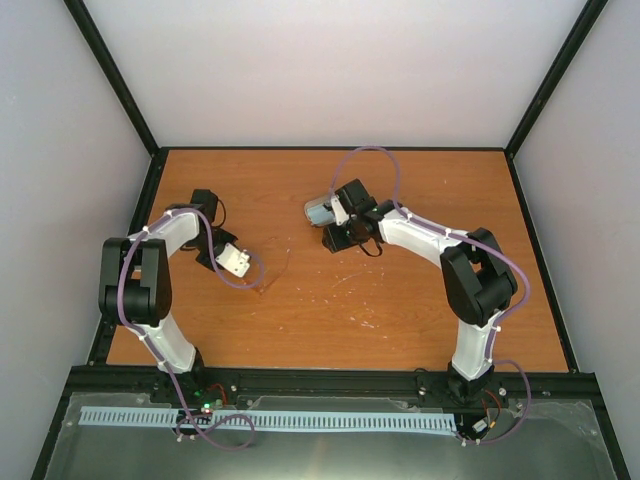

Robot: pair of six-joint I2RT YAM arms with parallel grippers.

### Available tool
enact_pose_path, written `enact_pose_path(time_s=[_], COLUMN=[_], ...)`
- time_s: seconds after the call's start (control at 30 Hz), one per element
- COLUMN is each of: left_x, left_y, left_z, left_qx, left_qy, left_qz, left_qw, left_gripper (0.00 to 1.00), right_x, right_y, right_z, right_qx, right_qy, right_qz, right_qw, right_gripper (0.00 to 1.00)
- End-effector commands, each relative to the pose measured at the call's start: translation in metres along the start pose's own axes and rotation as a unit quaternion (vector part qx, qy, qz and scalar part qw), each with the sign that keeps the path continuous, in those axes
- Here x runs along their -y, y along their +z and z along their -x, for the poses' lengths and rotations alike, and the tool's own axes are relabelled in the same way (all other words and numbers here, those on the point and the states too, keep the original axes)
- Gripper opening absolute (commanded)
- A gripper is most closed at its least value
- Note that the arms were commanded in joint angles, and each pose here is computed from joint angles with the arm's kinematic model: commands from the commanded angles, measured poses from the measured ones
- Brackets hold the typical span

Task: Organize the sunglasses
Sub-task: Pick up the sunglasses from the center of the board, then fold the sunglasses.

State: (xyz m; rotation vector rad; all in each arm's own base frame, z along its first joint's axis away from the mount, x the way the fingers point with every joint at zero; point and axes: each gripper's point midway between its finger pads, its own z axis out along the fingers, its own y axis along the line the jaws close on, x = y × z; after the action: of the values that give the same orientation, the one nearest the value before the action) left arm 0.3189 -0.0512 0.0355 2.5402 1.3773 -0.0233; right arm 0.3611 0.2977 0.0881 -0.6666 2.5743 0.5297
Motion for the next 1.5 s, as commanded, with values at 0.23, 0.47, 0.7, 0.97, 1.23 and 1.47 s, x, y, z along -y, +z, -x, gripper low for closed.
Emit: enact_pose_path(time_s=[0.23,0.47,0.7,0.97,1.23,1.47], left_x=[0.017,-0.006,-0.06,-0.114,-0.129,-0.157], left_y=[0.009,-0.007,-0.044,-0.115,-0.149,-0.159], left_z=[0.003,0.02,0.05,0.105,0.157,0.157], left_qx=[0.0,0.012,0.036,0.095,0.143,0.134], left_qy=[0.078,0.069,0.073,0.111,0.219,0.27], left_qz=[-0.03,0.041,0.215,0.434,0.551,0.593], left_qw=[0.996,0.997,0.973,0.889,0.792,0.747], left_gripper=[0.14,0.05,0.0,0.03,0.05,0.05], right_x=[-0.003,-0.003,0.016,0.007,-0.03,-0.047], right_y=[-0.006,-0.006,-0.022,-0.055,-0.096,-0.12], right_z=[0.001,0.006,0.032,0.058,0.065,0.05], right_qx=[0.011,0.017,0.055,0.076,0.033,-0.025], right_qy=[0.001,0.003,0.054,0.154,0.17,0.14], right_qz=[0.006,0.008,0.034,0.242,0.462,0.504], right_qw=[1.0,1.0,0.996,0.955,0.87,0.852], right_gripper=[0.52,0.52,0.51,0.51,0.52,0.54])
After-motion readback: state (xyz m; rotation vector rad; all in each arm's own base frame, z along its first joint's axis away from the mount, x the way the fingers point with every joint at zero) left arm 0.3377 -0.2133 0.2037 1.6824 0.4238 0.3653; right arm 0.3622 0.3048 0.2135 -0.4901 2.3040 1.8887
